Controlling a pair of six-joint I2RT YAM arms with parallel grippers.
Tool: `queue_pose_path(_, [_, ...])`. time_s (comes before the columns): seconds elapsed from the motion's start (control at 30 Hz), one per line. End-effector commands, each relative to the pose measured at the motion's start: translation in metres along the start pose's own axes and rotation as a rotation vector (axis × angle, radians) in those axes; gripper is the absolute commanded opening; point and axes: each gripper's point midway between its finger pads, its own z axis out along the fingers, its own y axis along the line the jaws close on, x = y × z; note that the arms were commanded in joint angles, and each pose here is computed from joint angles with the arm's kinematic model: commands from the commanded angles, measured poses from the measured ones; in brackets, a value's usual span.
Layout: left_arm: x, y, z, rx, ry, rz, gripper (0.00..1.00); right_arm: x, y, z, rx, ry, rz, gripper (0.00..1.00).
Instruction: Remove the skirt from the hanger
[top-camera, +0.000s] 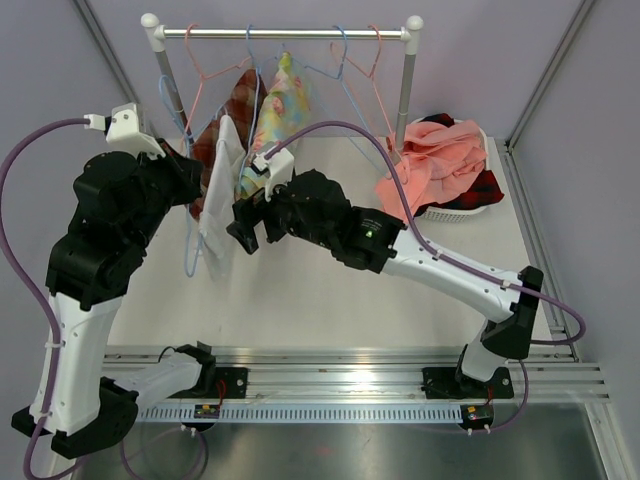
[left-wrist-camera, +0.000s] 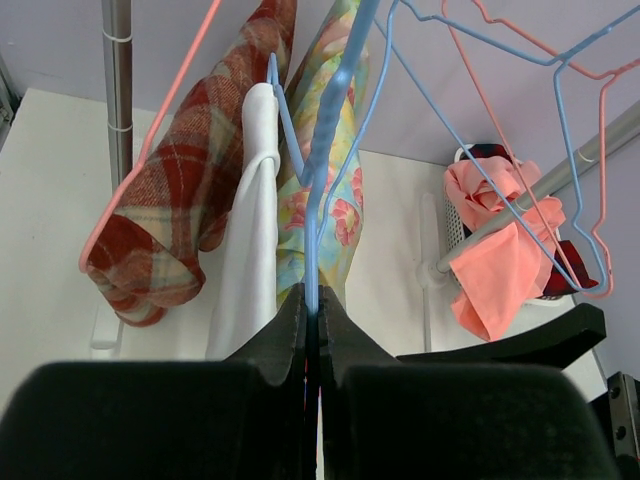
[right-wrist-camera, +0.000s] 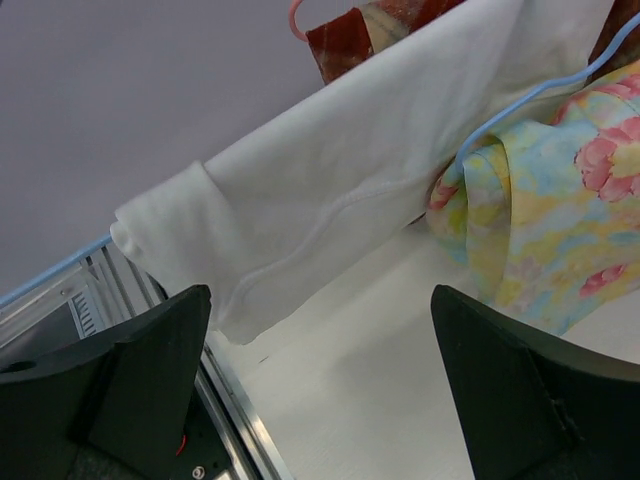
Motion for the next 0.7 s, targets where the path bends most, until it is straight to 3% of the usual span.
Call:
queue_pose_path(0.0, [-0.026, -0.016, -0.005, 0.073, -0.102, -0.036, 0.00, -0.018, 0.004, 0.005, 0.002, -0.040, -0.005, 0.99])
queue_pose_path(0.67, [-0.031, -0.026, -0.002, 0.119, -0.118, -0.057, 0.00, 0.021, 0.045, 0.034, -0.090, 0.039, 0.014, 0.99])
